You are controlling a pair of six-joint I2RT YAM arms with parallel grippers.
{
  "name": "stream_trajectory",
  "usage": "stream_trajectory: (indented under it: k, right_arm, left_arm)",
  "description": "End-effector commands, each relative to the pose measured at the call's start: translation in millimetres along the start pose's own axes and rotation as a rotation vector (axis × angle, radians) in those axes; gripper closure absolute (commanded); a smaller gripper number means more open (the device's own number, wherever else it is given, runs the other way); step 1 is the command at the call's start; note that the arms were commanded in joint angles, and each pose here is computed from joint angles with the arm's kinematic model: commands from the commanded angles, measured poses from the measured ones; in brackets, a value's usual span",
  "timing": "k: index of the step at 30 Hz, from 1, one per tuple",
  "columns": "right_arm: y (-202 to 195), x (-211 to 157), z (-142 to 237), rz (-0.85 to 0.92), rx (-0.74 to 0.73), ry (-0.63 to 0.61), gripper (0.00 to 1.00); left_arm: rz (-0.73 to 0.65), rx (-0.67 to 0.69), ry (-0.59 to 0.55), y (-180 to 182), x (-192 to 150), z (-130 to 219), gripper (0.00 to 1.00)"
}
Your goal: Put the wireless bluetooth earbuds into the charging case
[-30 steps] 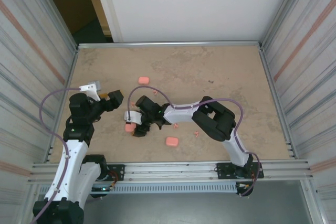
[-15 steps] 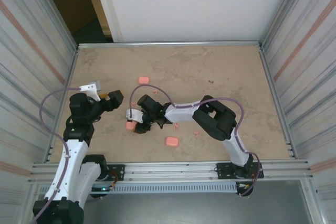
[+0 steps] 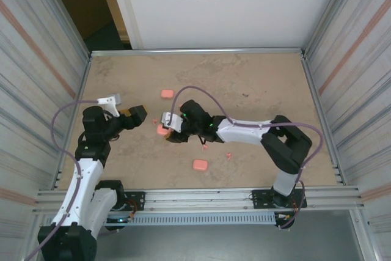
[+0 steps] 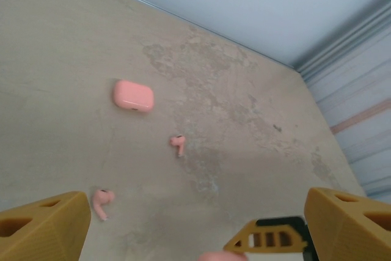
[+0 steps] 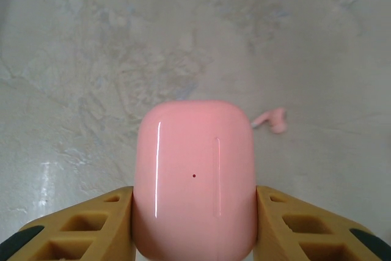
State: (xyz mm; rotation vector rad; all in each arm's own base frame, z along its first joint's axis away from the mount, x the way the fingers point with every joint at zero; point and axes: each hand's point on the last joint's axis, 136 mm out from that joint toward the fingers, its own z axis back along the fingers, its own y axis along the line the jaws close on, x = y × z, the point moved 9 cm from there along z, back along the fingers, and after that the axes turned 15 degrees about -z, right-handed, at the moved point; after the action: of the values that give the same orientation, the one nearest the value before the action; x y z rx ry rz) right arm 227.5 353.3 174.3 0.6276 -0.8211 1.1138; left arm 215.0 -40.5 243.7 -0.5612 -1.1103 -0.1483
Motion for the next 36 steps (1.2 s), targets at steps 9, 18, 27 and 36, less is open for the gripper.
stream_trajectory:
  k: [9, 18, 27, 36]
  right_arm:
    - [-22.3, 12.4, 81.9, 0.131, -0.253, -0.087, 0.61]
    - [-20.3, 23.5, 125.6, 0.204, -0.361, -0.141, 0.61]
    - [-8.6, 27.0, 156.7, 0.223, -0.393, -0.221, 0.61]
    - [-1.1, 27.3, 171.9, 0.218, -0.379, -0.278, 0.60]
  left_arm:
    - [0.064, -0.383, -0.012, -29.5, 21.4, -2.2, 0.13]
    - [-0.026, -0.616, 0.062, -79.6, 22.9, -17.1, 0.12]
    - [-0.059, -0.702, 0.089, -112.0, 29.4, -41.3, 0.13]
    - [-0.072, -0.812, 0.130, -137.1, 28.7, -59.7, 0.24]
